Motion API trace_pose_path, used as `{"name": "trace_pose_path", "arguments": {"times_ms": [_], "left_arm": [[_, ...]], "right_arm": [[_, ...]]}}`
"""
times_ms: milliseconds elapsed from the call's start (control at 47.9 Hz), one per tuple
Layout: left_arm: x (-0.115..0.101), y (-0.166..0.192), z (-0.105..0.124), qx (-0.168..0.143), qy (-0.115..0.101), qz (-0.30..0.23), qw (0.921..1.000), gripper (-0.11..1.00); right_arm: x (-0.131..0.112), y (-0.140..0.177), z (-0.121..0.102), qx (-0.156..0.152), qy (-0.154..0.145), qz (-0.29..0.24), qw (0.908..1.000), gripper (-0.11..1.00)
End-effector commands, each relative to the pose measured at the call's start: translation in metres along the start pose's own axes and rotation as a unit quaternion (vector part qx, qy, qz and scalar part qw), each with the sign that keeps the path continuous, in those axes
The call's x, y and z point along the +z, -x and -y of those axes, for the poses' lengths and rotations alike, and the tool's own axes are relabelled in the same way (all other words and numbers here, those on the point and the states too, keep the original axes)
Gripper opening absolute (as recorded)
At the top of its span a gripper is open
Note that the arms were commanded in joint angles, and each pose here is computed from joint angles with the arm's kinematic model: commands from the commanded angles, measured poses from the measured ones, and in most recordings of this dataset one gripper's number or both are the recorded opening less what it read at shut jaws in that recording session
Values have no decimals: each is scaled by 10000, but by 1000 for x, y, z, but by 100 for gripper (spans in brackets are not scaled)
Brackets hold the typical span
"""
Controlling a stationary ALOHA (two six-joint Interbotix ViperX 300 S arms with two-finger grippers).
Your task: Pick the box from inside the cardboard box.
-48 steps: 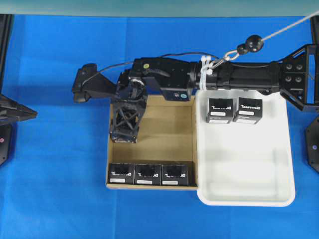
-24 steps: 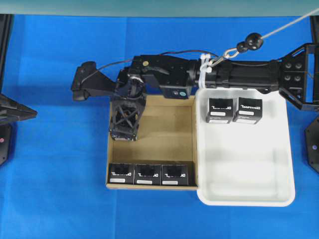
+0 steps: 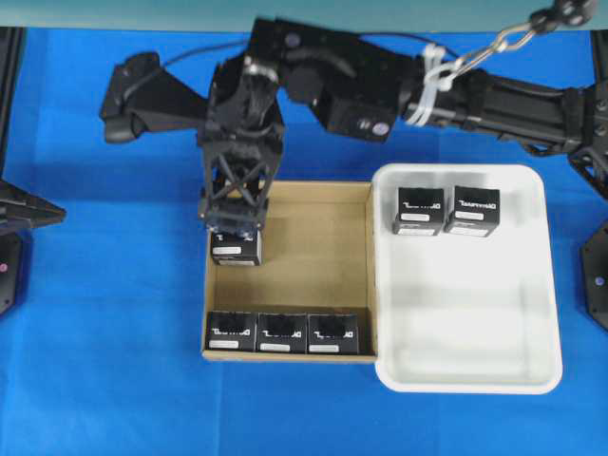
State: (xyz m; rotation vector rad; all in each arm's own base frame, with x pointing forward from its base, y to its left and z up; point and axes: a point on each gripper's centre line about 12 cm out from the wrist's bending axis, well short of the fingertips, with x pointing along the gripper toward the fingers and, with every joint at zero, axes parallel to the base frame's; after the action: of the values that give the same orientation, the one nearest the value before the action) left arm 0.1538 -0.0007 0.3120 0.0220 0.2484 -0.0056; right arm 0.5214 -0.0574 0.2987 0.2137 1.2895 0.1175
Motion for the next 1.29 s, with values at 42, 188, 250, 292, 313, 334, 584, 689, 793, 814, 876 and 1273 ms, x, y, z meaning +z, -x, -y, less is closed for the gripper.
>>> {"name": "trace_pose_path", "arguments": {"times_ms": [42,188,250,292,313,334,584,689,793,814,876,1273], "left_arm": [[11,2,-1,23,-2,122,9999,-6],[12,3,-1,24,6,138,9999,-6],[12,3,-1,17,4,153,9999,-6],[13,4,-1,17,4,161,9999,-6],[13,4,-1,24,6,161,9999,-6],[13,4,-1,14,11,161,9999,-6],[13,4,-1,13,19,161,9999,-6],[12,3,0,1,23,153,9999,-6],[13,4,0,-6,22,161,9999,-6],[13,4,0,-17,27,161,9999,-6],[13,4,0,-13,20,169,9999,-6],[13,4,1,-21,11,169,9999,-6]], "right_arm": [[4,45,-16,5,176,236,9996,99],[12,81,-24,-55,210,712,9972,99],[13,89,-25,-99,216,829,9963,99],[14,91,-25,-130,208,865,9959,99],[14,91,-25,-146,208,865,9959,99],[14,92,-25,-146,209,872,9959,99],[14,85,-22,-210,178,796,9964,99],[14,63,-14,-336,118,567,9978,99],[13,28,-8,-351,136,277,9989,99],[13,20,-7,-347,136,232,9990,99],[12,0,-5,-338,185,169,9991,99],[-18,-102,8,-354,472,-97,9982,99]]}}
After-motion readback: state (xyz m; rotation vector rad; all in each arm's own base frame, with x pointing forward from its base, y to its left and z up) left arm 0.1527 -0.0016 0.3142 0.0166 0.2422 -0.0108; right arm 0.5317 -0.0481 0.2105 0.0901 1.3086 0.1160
